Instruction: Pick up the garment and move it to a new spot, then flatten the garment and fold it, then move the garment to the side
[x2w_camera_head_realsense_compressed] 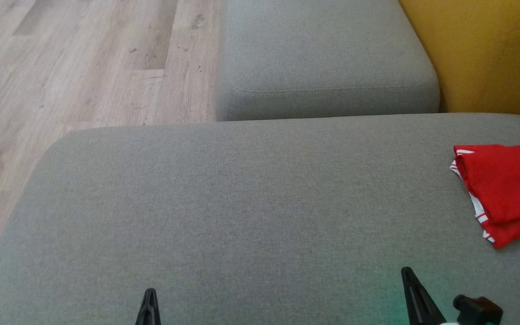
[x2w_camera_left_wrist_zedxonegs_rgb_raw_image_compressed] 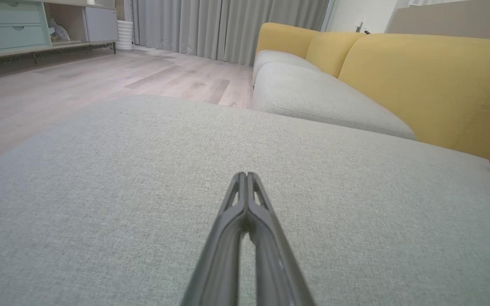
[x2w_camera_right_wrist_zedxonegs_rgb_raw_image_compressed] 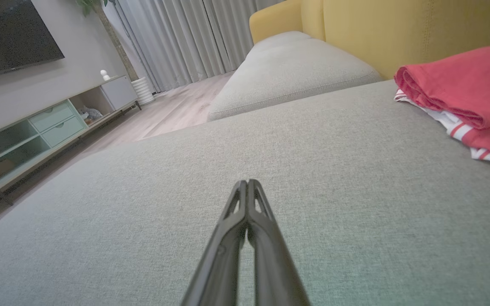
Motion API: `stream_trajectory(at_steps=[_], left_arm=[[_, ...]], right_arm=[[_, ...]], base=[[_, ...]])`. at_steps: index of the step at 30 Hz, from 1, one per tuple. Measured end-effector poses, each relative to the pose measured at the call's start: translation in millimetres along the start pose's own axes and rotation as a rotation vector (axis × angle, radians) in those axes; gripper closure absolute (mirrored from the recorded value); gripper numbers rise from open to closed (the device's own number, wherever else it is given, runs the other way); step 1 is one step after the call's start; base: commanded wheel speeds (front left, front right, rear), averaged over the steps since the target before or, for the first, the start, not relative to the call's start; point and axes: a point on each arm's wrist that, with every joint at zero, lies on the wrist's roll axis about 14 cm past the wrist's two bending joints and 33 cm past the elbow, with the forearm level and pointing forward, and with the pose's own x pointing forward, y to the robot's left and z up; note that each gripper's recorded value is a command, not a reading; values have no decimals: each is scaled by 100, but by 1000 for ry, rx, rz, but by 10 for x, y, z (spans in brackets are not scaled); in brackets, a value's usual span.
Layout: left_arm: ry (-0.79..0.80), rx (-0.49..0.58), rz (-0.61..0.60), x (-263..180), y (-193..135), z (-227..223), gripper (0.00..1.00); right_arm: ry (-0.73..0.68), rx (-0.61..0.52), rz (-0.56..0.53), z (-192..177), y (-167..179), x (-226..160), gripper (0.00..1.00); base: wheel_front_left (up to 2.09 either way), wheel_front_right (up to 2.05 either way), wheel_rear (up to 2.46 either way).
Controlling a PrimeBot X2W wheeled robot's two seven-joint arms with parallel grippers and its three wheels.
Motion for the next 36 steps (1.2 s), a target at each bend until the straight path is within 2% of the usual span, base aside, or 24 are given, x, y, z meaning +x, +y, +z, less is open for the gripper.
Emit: stream_trajectory(at_steps=[36], left_arm=[[76, -430, 36, 294, 138, 55, 100]], right_arm=[[-37, 425, -124, 187, -322, 190, 100]], base=[[0, 0, 0]])
